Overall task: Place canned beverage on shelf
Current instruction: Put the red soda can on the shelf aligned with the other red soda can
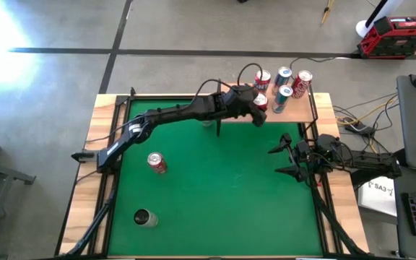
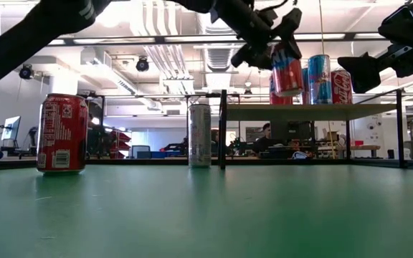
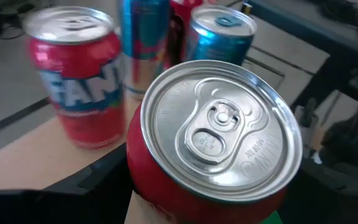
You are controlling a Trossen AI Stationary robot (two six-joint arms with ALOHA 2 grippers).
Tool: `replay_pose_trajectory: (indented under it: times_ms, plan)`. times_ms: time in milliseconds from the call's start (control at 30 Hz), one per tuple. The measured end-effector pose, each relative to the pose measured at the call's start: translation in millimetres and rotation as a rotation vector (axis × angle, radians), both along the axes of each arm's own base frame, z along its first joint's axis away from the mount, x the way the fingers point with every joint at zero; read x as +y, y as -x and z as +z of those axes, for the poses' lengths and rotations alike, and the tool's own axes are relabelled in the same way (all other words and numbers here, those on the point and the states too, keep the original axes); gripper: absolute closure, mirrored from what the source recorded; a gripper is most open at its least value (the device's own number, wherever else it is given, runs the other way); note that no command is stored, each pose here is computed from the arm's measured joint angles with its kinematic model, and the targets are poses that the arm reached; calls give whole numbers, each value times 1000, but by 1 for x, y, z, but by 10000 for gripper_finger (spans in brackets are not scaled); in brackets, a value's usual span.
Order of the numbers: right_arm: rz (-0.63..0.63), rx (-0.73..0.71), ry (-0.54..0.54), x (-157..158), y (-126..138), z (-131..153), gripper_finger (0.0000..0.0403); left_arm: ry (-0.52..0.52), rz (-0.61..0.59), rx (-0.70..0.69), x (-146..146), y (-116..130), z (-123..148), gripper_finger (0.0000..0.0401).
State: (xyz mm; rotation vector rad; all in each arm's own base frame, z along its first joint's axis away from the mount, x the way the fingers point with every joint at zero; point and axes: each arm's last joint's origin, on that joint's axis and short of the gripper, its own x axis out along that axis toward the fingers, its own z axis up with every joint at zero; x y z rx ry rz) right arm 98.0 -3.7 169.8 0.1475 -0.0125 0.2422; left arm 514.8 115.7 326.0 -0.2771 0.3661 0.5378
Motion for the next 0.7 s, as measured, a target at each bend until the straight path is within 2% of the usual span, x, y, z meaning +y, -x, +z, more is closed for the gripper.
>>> replay_pose_trajectory:
  times_ms: [233,433,700]
  plan:
    - [-1,1,0,0,0,0,44,-10,-102,30,8,-1,-6,115]
    - [-1,0,0,0,0,0,44,-26,-108,66,12,-3,-15,115]
    - [-1,1,0,0,0,0,44,-54,-111,56,16,-3,-13,115]
